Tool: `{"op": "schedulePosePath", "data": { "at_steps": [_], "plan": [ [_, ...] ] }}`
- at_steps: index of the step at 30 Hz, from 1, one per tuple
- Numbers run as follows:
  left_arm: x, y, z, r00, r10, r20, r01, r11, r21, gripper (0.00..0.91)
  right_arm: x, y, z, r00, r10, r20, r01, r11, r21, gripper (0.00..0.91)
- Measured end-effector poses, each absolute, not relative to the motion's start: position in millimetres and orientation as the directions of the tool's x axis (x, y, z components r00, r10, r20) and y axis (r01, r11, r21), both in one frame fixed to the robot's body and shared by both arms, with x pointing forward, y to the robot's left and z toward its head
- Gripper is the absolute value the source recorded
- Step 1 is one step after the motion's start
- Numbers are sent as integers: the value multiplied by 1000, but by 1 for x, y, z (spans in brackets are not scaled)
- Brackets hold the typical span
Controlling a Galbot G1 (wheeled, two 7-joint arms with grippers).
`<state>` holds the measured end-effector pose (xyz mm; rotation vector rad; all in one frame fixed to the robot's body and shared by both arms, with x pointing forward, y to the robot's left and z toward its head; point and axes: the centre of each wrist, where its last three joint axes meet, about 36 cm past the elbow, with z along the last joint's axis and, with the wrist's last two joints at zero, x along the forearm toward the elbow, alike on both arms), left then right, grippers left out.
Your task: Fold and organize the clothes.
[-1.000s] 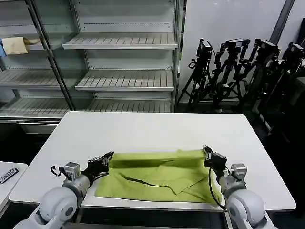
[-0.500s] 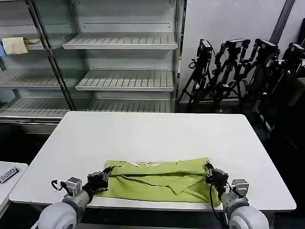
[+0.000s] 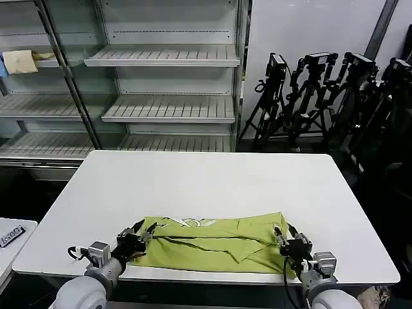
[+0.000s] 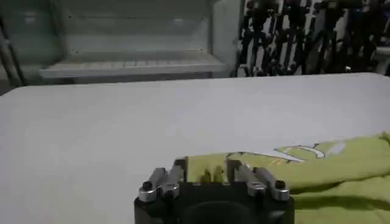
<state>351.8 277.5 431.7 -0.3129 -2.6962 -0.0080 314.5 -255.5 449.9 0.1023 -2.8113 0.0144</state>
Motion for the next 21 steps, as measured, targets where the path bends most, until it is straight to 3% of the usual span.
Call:
{"op": "schedulePosePath", "data": {
  "at_steps": [10,11,12,13,21],
  "plan": [
    [341,262,412,-873,200,446,178,980,-92,897,299,-258,455,-953,-39,300,-47,999,-20,907],
    [341,261,410,-873,201,445,176,980,-97,322,298,-257,454,-953,-37,299,-45,999,-20,907],
    [341,260,410,-873,201,444,174,980,-102,81,297,-257,454,-954,-35,299,-43,999,-19,907],
    [340,258,409,-874,201,443,171,979,-106,30,297,-257,454,-954,-34,298,-42,999,-19,907],
    [337,254,405,-873,206,442,158,977,-142,30,295,-256,456,-958,-27,287,-34,999,-18,907]
  ]
}}
